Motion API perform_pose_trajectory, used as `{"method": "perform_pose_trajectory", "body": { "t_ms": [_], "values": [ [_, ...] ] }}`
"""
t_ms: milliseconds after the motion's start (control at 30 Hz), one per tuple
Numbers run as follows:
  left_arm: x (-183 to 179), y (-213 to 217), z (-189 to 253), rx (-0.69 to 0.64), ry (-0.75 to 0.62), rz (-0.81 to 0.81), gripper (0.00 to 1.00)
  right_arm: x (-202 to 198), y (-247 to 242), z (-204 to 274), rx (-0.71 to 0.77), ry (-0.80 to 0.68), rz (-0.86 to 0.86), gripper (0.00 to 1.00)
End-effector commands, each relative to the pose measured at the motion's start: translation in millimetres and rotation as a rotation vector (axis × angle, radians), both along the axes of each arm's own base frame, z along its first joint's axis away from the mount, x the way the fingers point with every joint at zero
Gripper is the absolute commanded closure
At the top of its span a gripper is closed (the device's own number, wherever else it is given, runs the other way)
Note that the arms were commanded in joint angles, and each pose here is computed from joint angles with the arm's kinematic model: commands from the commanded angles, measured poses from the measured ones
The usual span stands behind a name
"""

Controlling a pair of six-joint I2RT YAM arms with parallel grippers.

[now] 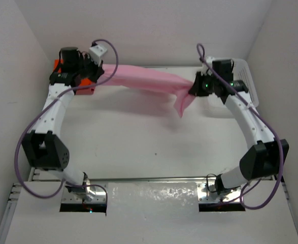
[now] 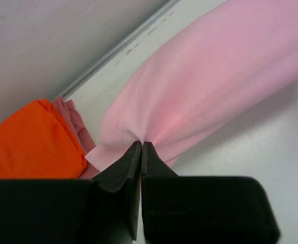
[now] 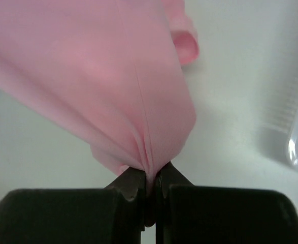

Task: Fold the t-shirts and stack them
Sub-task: Flatten out the tshirt

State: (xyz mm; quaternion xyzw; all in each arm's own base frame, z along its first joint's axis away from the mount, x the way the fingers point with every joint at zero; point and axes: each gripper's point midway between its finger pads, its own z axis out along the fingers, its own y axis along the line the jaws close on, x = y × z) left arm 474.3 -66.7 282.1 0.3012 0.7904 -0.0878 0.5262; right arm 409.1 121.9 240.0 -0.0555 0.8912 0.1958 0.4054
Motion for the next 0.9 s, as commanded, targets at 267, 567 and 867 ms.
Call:
{"method": "perform_pose_trajectory", "body": {
  "t_ms": [267, 567, 867],
  "values": [
    [-217, 27, -212, 0.413, 0.565, -0.443, 0.73, -164, -19, -143, -0.101, 0.423, 0.166, 0.24],
    [-187, 35, -188, 0.392, 0.558, -0.287, 0.53, -155, -31, -137, -0.062, 0.401, -0.036, 0.87],
    [-96, -4, -147, 0.11, 0.412, -0.109, 0.53, -137, -15, -171, -0.012, 0.436, -0.011, 0.37]
  ]
}}
